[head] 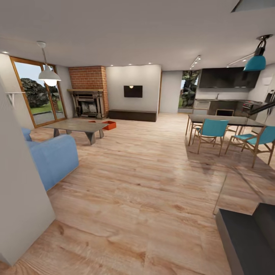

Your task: Move the two storage containers from the living room to the garage. In the garage, place one container on the floor and stack the other container on top of it (either order is fine).

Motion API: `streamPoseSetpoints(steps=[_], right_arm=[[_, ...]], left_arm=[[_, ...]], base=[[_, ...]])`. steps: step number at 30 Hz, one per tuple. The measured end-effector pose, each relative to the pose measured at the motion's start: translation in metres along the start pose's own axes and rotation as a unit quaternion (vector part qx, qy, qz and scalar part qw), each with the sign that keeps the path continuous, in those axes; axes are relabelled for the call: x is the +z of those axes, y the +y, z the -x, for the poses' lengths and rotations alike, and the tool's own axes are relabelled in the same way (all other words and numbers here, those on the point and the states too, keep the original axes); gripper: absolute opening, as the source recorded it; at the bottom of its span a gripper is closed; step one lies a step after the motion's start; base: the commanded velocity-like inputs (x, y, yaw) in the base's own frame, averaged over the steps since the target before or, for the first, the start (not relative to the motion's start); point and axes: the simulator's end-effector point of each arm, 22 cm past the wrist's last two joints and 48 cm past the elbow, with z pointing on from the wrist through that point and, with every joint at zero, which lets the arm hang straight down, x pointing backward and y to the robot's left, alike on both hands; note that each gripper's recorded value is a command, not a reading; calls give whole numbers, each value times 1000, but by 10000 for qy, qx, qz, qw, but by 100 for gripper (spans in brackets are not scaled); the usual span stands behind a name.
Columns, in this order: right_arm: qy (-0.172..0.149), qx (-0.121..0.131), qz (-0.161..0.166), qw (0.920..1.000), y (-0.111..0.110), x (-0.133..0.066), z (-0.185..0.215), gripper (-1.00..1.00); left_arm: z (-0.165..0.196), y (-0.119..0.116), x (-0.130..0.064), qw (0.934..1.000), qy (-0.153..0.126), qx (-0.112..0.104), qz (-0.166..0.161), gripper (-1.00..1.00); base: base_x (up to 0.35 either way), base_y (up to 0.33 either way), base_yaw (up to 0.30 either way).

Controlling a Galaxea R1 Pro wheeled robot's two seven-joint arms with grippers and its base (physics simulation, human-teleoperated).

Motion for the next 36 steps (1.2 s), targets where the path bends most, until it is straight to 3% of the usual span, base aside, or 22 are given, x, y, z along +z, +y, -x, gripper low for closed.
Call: streamPoseSetpoints(steps=[14,36], right_arm=[[-1,0,-13,10000,0,0,0,100],[-4,7,-21,10000,0,0,1,100]], left_arm=[[0,1,0,10000,7,0,5,100],[-1,1,0,10000,36,1,12,100]], base=[[325,101,0],[329,4,0]])
